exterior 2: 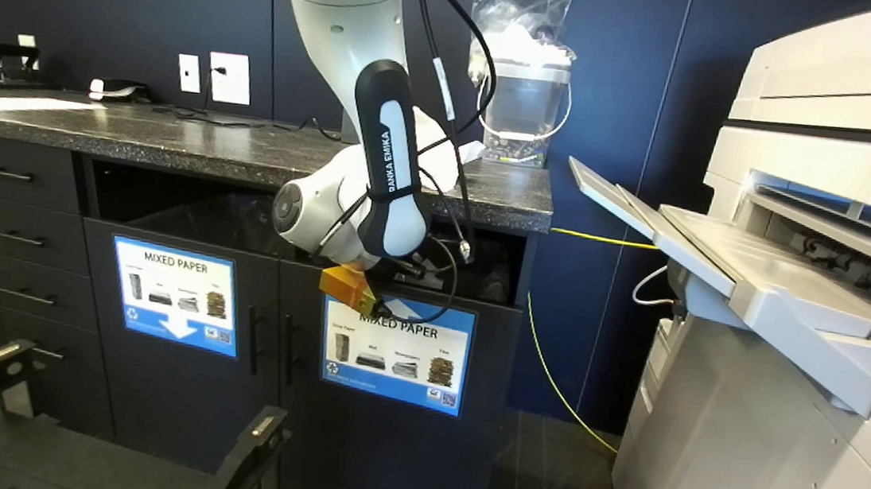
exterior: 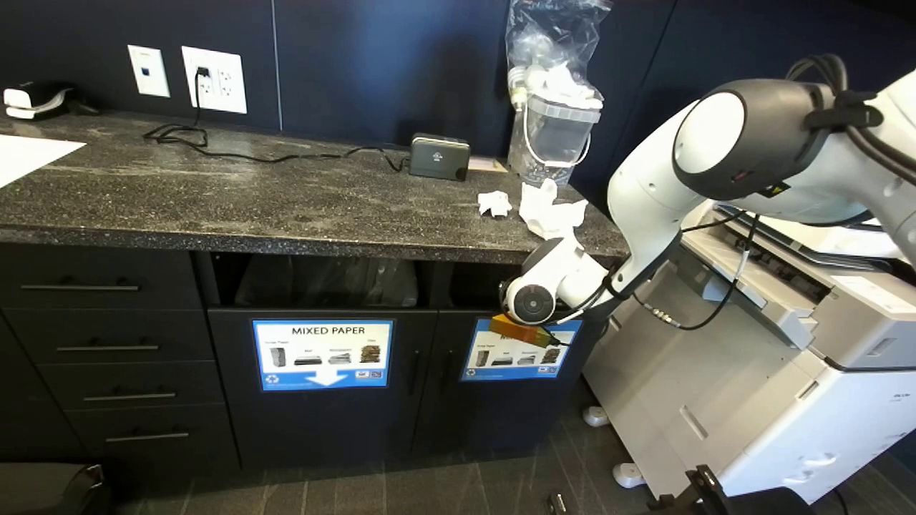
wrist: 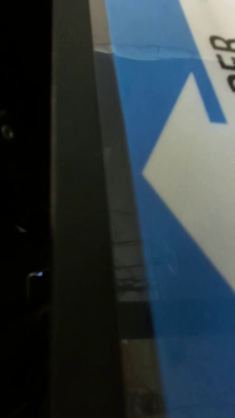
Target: Throw some of the papers on the countertop into the trash can on the right
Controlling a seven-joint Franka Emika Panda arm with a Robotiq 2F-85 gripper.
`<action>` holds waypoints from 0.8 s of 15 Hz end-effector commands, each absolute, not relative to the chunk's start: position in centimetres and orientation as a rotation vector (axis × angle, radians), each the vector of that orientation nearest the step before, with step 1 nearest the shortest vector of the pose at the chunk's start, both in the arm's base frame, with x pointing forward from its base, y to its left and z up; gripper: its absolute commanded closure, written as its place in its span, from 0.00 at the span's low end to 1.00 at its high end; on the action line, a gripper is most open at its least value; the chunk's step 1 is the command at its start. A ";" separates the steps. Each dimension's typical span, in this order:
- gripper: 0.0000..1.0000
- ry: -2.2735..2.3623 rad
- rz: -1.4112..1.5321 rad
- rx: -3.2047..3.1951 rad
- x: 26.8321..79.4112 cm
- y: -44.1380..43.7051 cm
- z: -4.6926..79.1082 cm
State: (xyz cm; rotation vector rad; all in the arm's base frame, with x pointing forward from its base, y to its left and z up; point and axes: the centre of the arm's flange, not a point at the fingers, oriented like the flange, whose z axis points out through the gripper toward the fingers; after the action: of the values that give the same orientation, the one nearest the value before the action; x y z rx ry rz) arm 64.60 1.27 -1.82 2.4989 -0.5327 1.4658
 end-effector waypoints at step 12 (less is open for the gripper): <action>0.00 -0.374 1.561 2.455 61.0 -1.2 -2.7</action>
State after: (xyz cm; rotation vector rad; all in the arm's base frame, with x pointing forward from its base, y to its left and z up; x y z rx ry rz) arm 66.13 1.20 -3.01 2.4715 -0.4450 1.4935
